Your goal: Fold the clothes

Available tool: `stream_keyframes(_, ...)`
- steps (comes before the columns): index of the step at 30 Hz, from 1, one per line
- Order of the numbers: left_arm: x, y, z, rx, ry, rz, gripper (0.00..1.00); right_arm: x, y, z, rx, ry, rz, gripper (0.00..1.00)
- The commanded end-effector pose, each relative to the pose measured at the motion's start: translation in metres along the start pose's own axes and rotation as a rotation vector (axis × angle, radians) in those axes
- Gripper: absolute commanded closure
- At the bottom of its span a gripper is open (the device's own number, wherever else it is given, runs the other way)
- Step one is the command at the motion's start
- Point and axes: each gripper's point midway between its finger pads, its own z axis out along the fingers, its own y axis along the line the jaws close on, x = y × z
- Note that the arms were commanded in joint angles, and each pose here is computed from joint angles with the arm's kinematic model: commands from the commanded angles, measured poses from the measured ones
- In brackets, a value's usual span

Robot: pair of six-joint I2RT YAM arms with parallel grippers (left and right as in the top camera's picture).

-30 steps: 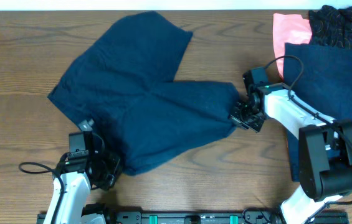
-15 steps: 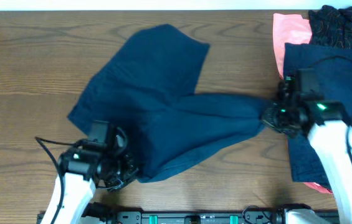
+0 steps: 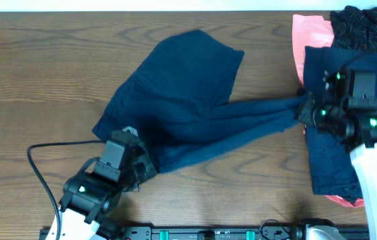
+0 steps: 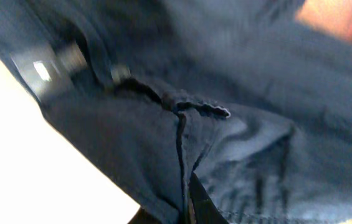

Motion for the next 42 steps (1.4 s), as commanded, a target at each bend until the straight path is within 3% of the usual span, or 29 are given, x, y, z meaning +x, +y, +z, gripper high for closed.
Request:
stream_keyframes(1, -0.035, 0.011, -0.002, -0.059, -0.126, -0.073, 0.94, -0.027, 0.019, 0.002, -0.003, -0.036, -0.114, 0.99)
stream_keyframes(8, -0.084, 0.035, 0.000, -0.071, -0.241, -0.353, 0.94, -0.068, 0.087, 0.041, -0.088, -0.085, -0.331, 0.99)
stream_keyframes(16, -0.129, 0.067, 0.000, -0.078, -0.357, -0.583, 0.94, -0.103, 0.177, 0.087, -0.245, -0.267, -0.440, 0.99)
stream_keyframes(22, -0.170, 0.095, 0.010, -0.106, -0.462, -0.666, 0.94, -0.100, 0.246, 0.125, -0.381, -0.389, -0.510, 0.99)
stream_keyframes(25, -0.195, 0.105, 0.020, -0.093, -0.513, -0.685, 0.92, -0.089, 0.266, 0.157, -0.400, -0.414, -0.531, 0.91)
stream_keyframes(26, -0.202, 0.108, 0.024, -0.086, -0.522, -0.687, 0.83, -0.084, 0.268, 0.169, -0.398, -0.401, -0.536, 0.78)
stream_keyframes(28, -0.210, 0.109, 0.036, -0.067, -0.513, -0.676, 0.51, -0.072, 0.264, 0.193, -0.377, -0.358, -0.543, 0.12)
stream_keyframes(29, -0.211, 0.107, 0.043, -0.054, -0.495, -0.665, 0.37, -0.067, 0.261, 0.202, -0.365, -0.336, -0.545, 0.01)
stream_keyframes(30, -0.211, 0.104, 0.050, -0.037, -0.467, -0.640, 0.23, -0.061, 0.255, 0.210, -0.349, -0.307, -0.546, 0.01)
stream_keyframes(33, -0.207, 0.102, 0.061, -0.028, -0.417, -0.598, 0.08, -0.051, 0.234, 0.222, -0.284, -0.233, -0.541, 0.01)
stream_keyframes(40, -0.207, 0.098, 0.062, -0.010, -0.403, -0.548, 0.06, -0.023, 0.201, 0.239, -0.189, -0.089, -0.648, 0.01)
stream_keyframes(42, -0.196, 0.104, 0.065, -0.044, -0.365, -0.563, 0.06, -0.012, 0.190, 0.248, -0.163, -0.040, -0.682, 0.11)
